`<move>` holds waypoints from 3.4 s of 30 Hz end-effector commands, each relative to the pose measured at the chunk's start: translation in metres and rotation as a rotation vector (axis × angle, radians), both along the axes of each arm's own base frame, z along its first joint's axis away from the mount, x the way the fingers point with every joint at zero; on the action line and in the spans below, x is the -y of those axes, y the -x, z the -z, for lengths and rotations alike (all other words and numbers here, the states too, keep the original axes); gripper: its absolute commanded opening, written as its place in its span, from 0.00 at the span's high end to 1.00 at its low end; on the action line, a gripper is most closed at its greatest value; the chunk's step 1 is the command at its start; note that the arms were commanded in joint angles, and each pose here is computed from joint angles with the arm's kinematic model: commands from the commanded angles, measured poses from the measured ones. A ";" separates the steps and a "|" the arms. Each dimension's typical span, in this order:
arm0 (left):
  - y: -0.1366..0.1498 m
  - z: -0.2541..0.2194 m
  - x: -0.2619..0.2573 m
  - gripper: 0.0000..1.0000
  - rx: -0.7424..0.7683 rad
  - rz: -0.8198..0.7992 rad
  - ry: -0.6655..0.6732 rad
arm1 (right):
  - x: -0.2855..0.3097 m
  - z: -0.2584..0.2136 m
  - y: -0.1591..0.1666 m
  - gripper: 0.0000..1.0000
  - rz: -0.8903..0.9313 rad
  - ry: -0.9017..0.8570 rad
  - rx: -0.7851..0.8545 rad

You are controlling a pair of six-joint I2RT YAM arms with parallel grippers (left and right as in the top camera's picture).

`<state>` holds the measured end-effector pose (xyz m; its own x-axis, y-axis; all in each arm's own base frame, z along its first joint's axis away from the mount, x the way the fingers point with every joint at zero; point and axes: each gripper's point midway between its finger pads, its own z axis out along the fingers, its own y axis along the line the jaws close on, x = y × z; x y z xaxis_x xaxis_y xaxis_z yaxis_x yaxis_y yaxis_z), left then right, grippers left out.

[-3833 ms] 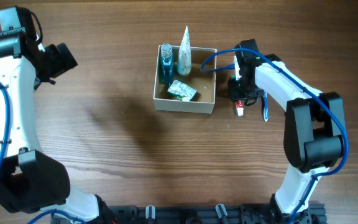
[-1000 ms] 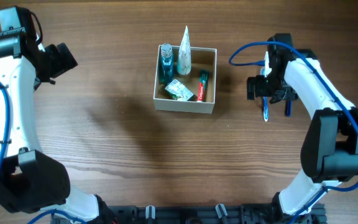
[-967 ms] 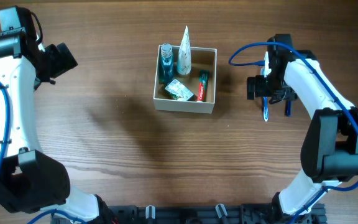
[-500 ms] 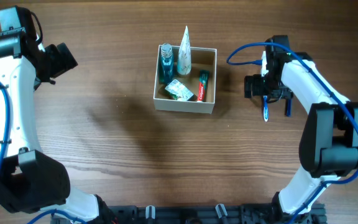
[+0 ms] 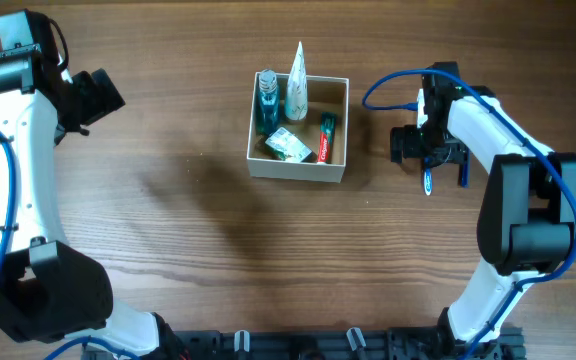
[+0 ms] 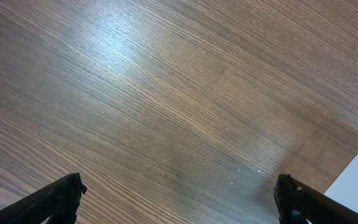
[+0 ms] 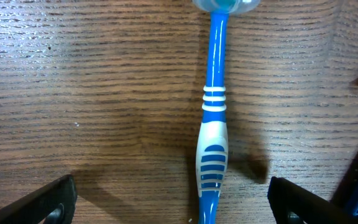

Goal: Pack container
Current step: 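Move the right gripper to the blue toothbrush and close on it, then lift the toothbrush and drop it into the box with the right gripper, then move the right gripper to the blue razor and close on it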

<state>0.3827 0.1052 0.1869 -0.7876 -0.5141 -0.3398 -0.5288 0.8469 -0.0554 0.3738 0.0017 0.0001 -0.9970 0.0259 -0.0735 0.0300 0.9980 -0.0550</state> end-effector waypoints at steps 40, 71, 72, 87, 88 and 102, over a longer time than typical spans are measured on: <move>-0.001 -0.001 -0.002 0.00 0.005 -0.008 -0.002 | -0.142 -0.209 -0.057 0.96 0.080 -0.746 0.131; -0.001 -0.001 -0.002 0.00 0.005 -0.008 -0.002 | -0.048 -0.169 -0.056 0.11 0.423 -0.348 0.124; -0.001 -0.001 -0.002 0.00 0.004 -0.008 -0.001 | -0.024 -0.165 -0.052 0.10 0.457 -0.283 0.122; -0.001 -0.001 -0.002 0.00 0.005 -0.008 -0.002 | 0.120 -0.153 -0.023 0.12 0.186 -0.007 0.076; -0.001 -0.001 -0.002 0.00 0.005 -0.008 -0.002 | 0.120 -0.150 -0.024 0.12 0.174 -0.008 0.070; -0.001 -0.001 -0.002 0.00 0.005 -0.008 -0.002 | 0.113 -0.093 -0.016 0.13 0.203 -0.058 -0.112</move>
